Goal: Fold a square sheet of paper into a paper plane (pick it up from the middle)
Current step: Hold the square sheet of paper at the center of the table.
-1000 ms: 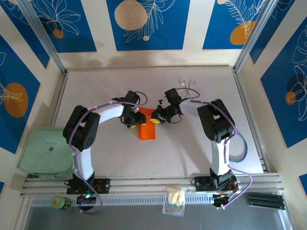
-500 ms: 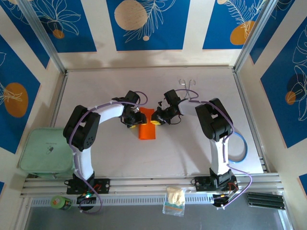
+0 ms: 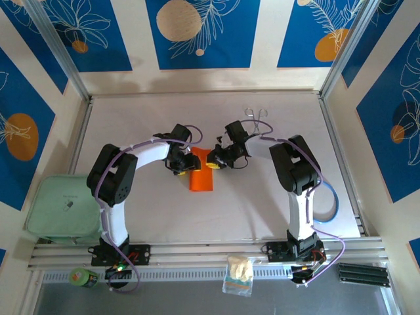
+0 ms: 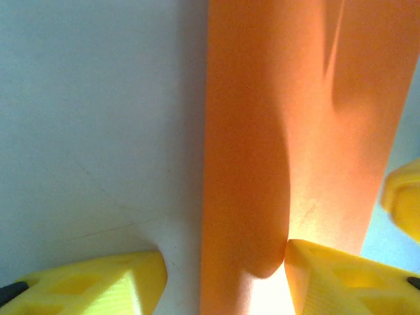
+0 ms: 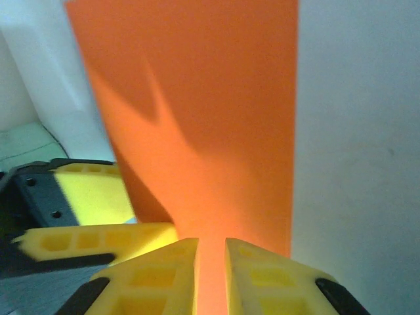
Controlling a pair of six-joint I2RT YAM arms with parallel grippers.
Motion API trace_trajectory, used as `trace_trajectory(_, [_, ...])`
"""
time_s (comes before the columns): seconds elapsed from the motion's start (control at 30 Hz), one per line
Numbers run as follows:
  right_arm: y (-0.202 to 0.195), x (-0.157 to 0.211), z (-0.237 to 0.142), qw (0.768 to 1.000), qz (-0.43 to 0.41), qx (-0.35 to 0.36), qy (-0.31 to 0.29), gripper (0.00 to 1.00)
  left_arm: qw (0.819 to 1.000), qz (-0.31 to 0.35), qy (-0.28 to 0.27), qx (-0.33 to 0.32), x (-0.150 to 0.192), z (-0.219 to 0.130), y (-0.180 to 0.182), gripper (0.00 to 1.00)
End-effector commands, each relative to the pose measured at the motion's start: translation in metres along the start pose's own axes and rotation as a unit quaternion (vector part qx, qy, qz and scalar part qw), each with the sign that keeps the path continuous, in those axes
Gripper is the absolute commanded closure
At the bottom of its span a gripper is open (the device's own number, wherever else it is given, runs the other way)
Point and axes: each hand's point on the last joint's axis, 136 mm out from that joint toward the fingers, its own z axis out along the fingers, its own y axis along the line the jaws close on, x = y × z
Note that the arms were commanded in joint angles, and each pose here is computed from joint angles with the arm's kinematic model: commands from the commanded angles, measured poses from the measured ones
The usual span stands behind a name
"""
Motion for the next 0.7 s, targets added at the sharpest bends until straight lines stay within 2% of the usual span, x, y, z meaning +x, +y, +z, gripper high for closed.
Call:
trace_trajectory(0.0, [0.014, -0.005, -0.016, 1.0, -0.011, -0.011, -0.019, 0.82, 0.995, -0.005, 0.093, -0.037, 0.048, 0.058, 0.034, 0.41])
trace_trajectory(0.23, [0.01, -0.005, -0.017, 1.0, -0.012, -0.003, -0.028, 0.82, 0.995, -0.007, 0.096, -0.04, 0.049, 0.06, 0.037, 0.41])
trace_trajectory(0.67, [0.002, 0.009, 0.005, 0.999, -0.025, 0.02, 0.013, 0.84, 0.994, -0.012, 0.1, -0.048, 0.05, 0.062, 0.04, 0.41])
